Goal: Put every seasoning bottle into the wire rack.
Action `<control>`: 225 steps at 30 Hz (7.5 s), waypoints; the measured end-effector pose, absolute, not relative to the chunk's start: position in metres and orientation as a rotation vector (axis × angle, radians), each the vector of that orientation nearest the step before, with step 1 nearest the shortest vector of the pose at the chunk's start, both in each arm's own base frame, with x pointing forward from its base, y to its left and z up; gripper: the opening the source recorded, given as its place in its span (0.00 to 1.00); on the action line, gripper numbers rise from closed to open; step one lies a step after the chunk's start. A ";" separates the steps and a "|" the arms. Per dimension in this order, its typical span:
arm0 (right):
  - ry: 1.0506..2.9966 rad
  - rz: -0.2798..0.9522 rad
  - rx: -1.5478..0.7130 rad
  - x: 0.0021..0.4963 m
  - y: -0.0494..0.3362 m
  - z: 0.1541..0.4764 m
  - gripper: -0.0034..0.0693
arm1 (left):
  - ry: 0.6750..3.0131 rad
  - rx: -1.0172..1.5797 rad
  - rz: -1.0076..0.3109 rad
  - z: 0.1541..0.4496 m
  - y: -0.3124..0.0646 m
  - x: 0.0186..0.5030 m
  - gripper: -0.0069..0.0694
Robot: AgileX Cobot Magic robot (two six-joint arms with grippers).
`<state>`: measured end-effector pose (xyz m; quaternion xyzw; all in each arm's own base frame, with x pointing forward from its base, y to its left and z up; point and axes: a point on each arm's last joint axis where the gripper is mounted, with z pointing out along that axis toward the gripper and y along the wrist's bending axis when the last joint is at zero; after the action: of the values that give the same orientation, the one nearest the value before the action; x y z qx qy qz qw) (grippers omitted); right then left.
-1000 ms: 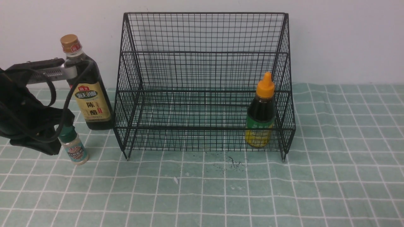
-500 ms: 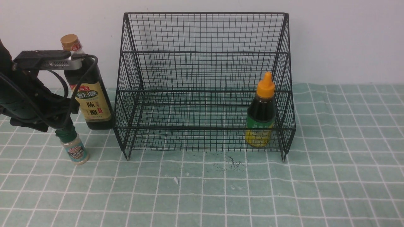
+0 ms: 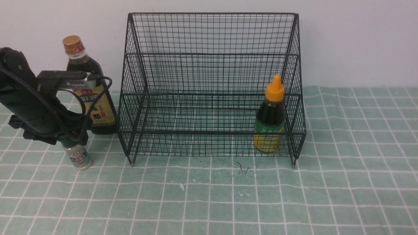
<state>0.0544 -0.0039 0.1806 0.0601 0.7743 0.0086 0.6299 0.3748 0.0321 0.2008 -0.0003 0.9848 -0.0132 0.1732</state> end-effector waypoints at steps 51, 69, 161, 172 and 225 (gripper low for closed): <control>1.774 0.014 0.130 0.054 -0.004 0.181 0.03 | 2.735 0.518 0.006 0.243 -0.138 0.393 0.54; 1.774 0.014 0.130 0.054 -0.004 0.181 0.03 | 2.684 0.489 0.011 0.307 -0.133 0.384 0.62; 1.775 0.014 0.130 0.054 -0.004 0.181 0.03 | 2.047 0.265 -0.177 0.483 -0.103 0.371 0.50; 1.775 0.011 0.127 0.054 -0.004 0.181 0.03 | 2.149 0.252 -0.179 0.428 -0.117 0.419 0.50; 1.775 0.009 0.125 0.054 -0.004 0.181 0.03 | 2.034 0.250 -0.152 0.521 -0.053 0.197 0.08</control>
<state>0.0544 -0.0039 0.1806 0.0545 0.7750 0.0041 0.6296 0.1968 -0.0525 0.5207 0.1040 0.8474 -0.0634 0.5168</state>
